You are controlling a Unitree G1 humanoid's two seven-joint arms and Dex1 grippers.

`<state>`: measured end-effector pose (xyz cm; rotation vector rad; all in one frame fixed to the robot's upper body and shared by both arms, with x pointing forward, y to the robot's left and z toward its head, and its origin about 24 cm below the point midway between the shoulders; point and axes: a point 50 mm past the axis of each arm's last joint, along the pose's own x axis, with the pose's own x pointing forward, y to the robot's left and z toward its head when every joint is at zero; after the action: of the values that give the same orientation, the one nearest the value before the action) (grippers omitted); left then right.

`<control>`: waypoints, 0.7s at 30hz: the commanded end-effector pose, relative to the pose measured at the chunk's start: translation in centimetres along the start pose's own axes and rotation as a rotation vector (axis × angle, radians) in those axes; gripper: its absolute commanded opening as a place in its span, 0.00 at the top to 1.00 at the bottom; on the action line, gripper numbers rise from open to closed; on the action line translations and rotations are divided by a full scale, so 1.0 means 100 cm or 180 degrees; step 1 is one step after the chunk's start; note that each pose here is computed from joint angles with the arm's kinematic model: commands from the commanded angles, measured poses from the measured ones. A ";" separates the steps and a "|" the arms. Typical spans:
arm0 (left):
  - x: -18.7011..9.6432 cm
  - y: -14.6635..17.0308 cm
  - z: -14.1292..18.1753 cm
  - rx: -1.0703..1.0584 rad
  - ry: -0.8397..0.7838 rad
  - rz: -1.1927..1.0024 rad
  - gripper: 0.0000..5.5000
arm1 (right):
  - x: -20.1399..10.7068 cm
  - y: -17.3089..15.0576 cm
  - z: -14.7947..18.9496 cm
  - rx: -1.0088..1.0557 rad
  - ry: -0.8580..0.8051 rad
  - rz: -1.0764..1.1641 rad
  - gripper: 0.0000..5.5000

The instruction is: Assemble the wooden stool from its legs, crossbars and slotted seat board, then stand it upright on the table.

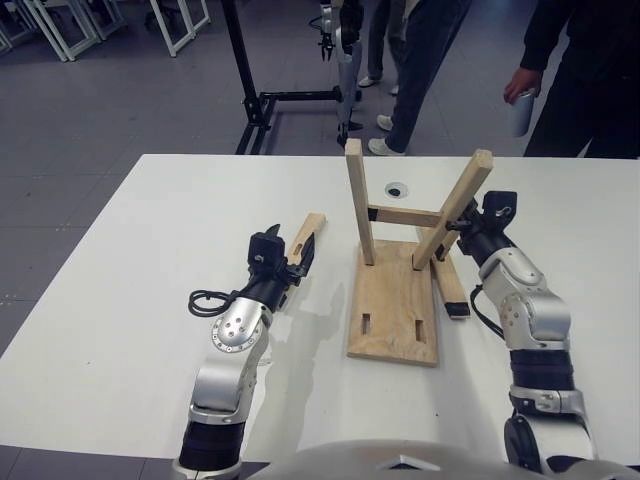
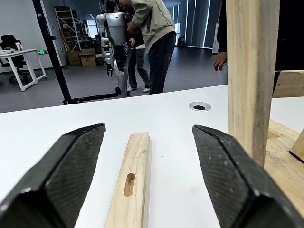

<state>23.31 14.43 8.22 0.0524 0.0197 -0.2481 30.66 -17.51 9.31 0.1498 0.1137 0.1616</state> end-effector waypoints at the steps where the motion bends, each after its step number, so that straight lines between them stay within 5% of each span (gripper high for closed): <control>1: 0.000 0.002 0.000 0.0060 0.0034 -0.0024 0.38 | 0.004 0.002 -0.010 0.0002 0.0088 0.0033 0.92; 21: -0.001 0.001 0.001 0.0122 0.0017 -0.0094 0.38 | -0.001 -0.002 -0.016 0.0060 0.0055 -0.0047 0.92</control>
<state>23.29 14.63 8.22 0.0725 0.0233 -0.2676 30.76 -17.64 8.79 0.1600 0.0855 0.1524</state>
